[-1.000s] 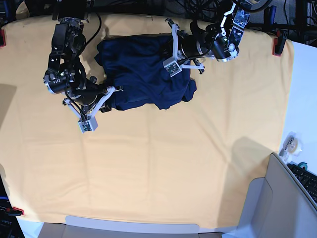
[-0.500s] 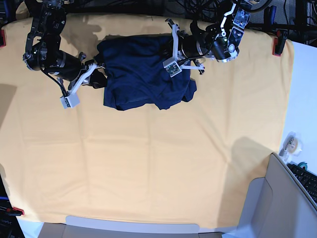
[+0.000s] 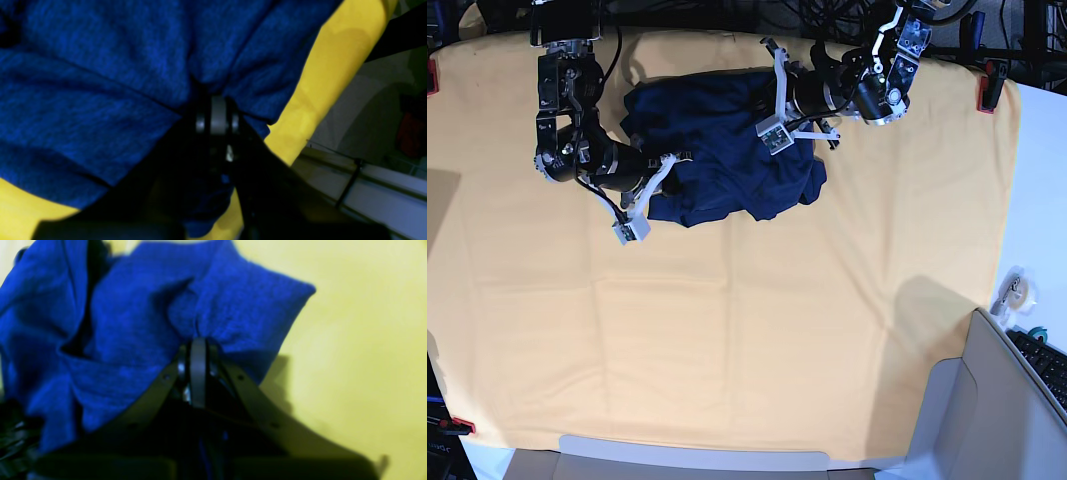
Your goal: Fold the T-shirt properly
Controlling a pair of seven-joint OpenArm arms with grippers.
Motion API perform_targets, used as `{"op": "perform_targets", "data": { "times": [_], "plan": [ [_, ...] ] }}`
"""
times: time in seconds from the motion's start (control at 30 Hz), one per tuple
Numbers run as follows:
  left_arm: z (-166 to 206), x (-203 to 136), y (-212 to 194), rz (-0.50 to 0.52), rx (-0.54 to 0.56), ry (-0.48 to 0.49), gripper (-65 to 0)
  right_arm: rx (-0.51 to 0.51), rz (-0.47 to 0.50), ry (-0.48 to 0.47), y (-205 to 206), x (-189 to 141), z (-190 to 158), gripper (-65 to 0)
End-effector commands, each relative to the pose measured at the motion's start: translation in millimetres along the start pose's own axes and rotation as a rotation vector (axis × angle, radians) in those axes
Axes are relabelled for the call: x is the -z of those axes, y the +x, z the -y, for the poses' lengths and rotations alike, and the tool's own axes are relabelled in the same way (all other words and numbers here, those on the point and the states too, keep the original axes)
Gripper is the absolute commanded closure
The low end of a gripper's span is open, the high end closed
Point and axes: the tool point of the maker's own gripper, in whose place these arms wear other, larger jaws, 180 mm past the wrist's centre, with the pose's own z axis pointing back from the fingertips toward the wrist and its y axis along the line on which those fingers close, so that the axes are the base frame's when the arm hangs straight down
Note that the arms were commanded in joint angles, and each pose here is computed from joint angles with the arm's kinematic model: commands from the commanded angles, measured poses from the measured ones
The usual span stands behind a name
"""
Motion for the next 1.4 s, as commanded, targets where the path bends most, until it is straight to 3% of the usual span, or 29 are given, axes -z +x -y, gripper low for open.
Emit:
{"op": "perform_targets", "data": {
  "times": [0.0, 0.17, 0.33, 0.63, 0.9, 1.03, 1.17, 1.37],
  "plan": [
    [-2.1, -2.1, -2.5, -0.015, 0.008, 0.014, 0.0, -0.026, 0.025, -0.032, 10.2, -3.7, 5.1, 0.0],
    [-3.3, -2.6, -3.0, -0.016, 0.007, 0.017, 0.0, -0.094, 0.001, -0.192, 15.1, -9.8, 34.7, 0.0],
    [-3.3, -2.6, -3.0, -0.016, 0.007, 0.017, 0.0, -0.164, 0.035, -0.295, 30.0, -26.8, 44.2, 0.0],
    [-4.7, -4.2, 1.4, -0.005, 0.015, 0.023, 0.0, -0.206, 0.114, -0.32, 53.5, -43.8, 36.6, 0.0],
    [-0.9, -31.3, 42.0, 0.118, 0.1, 0.069, 0.0, -0.254, 0.231, -0.342, 91.0, -67.0, 27.3, 0.0],
    [-16.4, -40.0, 50.3, 0.147, 0.091, 0.114, 0.0, -0.22, 0.303, -0.378, 104.5, -87.3, 34.1, 0.0],
    [-38.5, -59.6, 62.9, 0.242, 0.062, 0.189, 0.0, -0.175, 0.344, -0.423, 105.4, -105.6, 48.2, 0.0],
    [-65.9, -83.1, 32.4, 0.291, -0.072, 0.295, 0.0, -0.105, 0.309, -0.488, 69.3, -121.4, 69.0, 0.0]
  ]
}}
